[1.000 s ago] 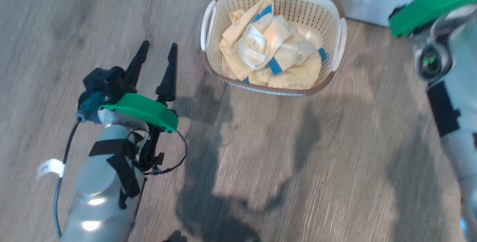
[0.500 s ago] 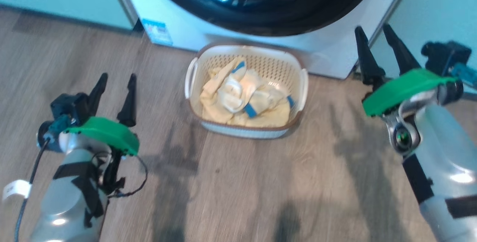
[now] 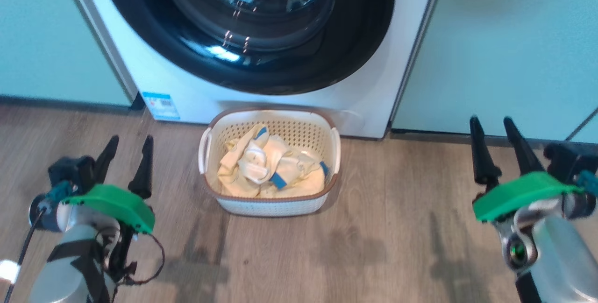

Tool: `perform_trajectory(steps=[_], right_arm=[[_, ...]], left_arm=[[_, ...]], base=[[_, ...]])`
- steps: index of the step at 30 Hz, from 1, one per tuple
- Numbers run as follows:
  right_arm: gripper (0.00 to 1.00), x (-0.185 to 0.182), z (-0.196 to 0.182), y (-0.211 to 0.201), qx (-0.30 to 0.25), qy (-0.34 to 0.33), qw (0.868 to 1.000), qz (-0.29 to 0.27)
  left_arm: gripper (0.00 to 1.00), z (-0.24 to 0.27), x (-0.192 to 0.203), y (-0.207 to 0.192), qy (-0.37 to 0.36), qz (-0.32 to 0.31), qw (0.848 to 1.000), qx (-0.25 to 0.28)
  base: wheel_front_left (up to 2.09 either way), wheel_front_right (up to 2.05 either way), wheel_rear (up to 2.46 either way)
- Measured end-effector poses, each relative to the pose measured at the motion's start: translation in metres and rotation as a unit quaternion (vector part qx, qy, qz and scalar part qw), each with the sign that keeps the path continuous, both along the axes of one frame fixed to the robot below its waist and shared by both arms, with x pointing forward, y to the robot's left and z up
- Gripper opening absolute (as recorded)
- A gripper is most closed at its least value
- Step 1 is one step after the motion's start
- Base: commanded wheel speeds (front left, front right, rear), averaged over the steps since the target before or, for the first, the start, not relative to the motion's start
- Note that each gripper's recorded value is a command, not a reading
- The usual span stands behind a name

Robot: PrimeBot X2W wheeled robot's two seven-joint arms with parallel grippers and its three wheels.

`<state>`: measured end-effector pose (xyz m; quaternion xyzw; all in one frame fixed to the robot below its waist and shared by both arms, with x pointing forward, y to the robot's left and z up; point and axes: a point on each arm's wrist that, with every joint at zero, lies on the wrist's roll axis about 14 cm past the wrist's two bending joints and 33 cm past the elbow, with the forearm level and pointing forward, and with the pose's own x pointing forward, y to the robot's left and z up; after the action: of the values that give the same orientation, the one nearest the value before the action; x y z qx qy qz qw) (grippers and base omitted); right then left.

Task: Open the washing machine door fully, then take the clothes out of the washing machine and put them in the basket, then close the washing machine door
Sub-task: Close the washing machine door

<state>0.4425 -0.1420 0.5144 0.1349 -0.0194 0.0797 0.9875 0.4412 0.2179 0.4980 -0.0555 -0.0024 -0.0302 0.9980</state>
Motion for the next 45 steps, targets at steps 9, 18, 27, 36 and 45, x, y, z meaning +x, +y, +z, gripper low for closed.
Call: perform_trajectory(steps=[9, 18, 27, 36, 45], right_arm=[[1.00, -0.040, -0.006, -0.033, -0.003, 0.001, 0.999, -0.048], [1.00, -0.072, -0.018, -0.049, 0.005, 0.010, 0.997, -0.077], [1.00, -0.083, -0.019, -0.063, 0.002, 0.008, 0.995, -0.099], [1.00, -0.095, -0.025, -0.073, -0.001, 0.016, 0.993, -0.116], [1.00, -0.095, -0.026, -0.076, -0.005, 0.017, 0.993, -0.119]], left_arm=[[1.00, 0.006, -0.007, -0.013, -0.006, -0.019, 1.000, -0.008], [1.00, 0.012, -0.014, -0.019, -0.014, -0.028, 0.999, -0.007], [1.00, 0.006, -0.019, -0.020, -0.006, -0.029, 1.000, -0.007], [1.00, 0.008, -0.018, -0.021, -0.008, -0.029, 1.000, -0.008], [1.00, 0.005, -0.017, -0.018, -0.003, -0.024, 1.000, -0.006]], base=[[0.00, 0.00, 0.00], [0.00, 0.00, 0.00], [0.00, 0.00, 0.00], [0.00, 0.00, 0.00], [0.00, 0.00, 0.00]])
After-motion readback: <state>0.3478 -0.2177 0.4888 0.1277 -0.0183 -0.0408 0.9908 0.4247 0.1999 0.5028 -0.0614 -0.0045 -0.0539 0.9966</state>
